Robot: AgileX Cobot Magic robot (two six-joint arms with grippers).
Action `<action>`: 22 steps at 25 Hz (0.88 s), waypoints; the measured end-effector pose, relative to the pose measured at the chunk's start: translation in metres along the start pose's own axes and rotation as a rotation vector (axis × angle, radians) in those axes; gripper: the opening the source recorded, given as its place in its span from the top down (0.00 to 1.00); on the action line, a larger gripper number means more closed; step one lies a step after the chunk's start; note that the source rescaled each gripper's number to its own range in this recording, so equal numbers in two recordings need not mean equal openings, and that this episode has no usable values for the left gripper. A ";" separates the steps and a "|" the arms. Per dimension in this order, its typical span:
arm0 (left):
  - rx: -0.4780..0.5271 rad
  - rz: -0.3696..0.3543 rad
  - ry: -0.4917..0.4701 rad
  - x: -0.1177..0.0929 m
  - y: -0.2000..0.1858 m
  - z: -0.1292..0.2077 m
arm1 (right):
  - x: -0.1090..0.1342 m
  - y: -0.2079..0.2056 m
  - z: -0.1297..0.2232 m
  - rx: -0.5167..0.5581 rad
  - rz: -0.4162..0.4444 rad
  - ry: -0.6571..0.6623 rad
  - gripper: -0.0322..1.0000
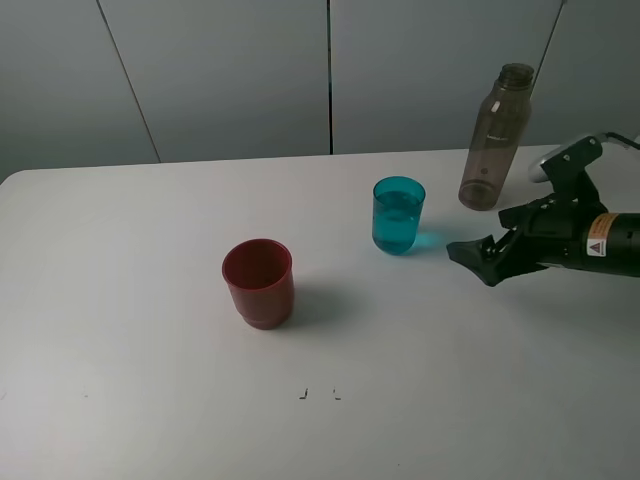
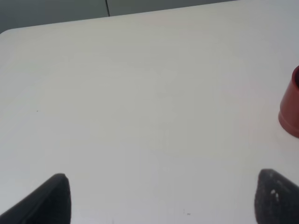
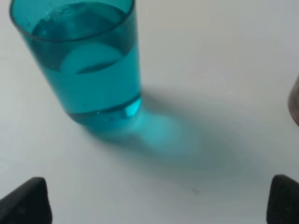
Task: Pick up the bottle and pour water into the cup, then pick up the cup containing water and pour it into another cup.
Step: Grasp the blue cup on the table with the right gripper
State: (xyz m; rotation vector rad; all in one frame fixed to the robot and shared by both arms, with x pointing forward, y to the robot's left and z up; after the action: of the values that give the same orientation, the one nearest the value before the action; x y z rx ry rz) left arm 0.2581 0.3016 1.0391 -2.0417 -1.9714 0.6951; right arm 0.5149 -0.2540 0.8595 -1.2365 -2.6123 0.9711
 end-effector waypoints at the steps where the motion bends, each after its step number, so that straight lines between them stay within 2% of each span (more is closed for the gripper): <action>1: 0.000 0.000 0.007 0.000 0.000 0.000 | 0.003 0.003 0.000 -0.007 -0.008 -0.019 0.00; 6: 0.000 0.000 0.007 0.000 0.000 0.000 | 0.012 0.030 0.011 0.017 -0.076 -0.065 0.00; 10: 0.000 0.000 0.007 0.000 0.000 0.000 | 0.008 0.049 0.014 0.012 -0.085 -0.059 0.00; 16: 0.000 0.000 0.000 0.000 0.000 0.000 | 0.007 0.057 0.006 -0.100 -0.068 -0.015 0.00; 22: 0.000 0.000 0.000 0.000 0.000 0.000 | 0.010 0.072 -0.002 -0.148 -0.076 -0.072 0.00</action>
State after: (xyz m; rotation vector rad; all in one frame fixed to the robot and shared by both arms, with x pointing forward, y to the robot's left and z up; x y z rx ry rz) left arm 0.2581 0.3016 1.0391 -2.0417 -1.9714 0.6951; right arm 0.5561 -0.2121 0.8171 -1.1414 -2.8098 0.8379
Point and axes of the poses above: a point on each arm's last joint axis where the gripper is mounted, y pointing out along that axis toward the gripper, x along the wrist's bending axis when the last joint is at zero, z = x × y, the point moved 3 cm from there along y, pointing out along that axis toward the gripper, and after that the axes turned 13 degrees about -y, right-handed, at the moved point
